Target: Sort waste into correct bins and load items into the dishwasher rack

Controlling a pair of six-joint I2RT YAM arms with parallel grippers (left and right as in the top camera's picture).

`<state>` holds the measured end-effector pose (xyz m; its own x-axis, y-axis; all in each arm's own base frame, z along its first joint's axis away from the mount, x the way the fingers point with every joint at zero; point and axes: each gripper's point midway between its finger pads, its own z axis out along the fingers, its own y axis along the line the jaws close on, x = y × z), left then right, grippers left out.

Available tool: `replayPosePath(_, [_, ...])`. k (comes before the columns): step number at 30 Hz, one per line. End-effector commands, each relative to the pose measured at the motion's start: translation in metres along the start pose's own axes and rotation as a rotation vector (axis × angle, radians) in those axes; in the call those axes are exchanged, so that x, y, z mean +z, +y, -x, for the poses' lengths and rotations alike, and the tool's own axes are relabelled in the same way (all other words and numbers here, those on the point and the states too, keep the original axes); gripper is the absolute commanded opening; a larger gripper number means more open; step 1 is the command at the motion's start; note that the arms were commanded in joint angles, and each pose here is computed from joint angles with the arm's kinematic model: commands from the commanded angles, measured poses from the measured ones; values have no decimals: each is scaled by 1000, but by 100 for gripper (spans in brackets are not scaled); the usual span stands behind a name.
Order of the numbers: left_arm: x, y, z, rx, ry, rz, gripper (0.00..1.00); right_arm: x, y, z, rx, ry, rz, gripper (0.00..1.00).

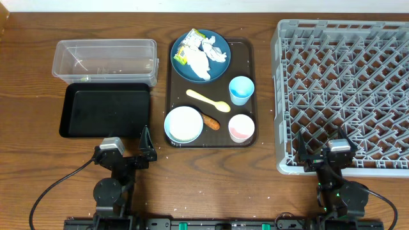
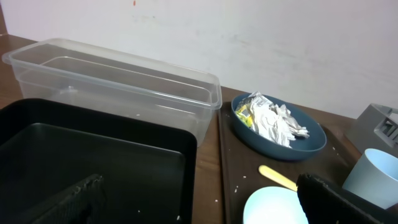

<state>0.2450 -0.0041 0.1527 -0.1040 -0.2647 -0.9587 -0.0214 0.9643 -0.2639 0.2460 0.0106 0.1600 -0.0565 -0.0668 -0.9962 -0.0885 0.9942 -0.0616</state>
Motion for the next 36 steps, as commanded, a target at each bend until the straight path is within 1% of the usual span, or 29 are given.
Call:
replayPosePath(1, [1, 7, -15, 15, 45, 28, 100, 0, 0, -1, -13, 5, -6, 99])
replayPosePath(31, [1, 7, -15, 15, 45, 28, 100, 0, 0, -1, -13, 5, -6, 99])
replayPosePath(36, [1, 7, -15, 15, 45, 28, 100, 0, -1, 4, -16, -19, -7, 99])
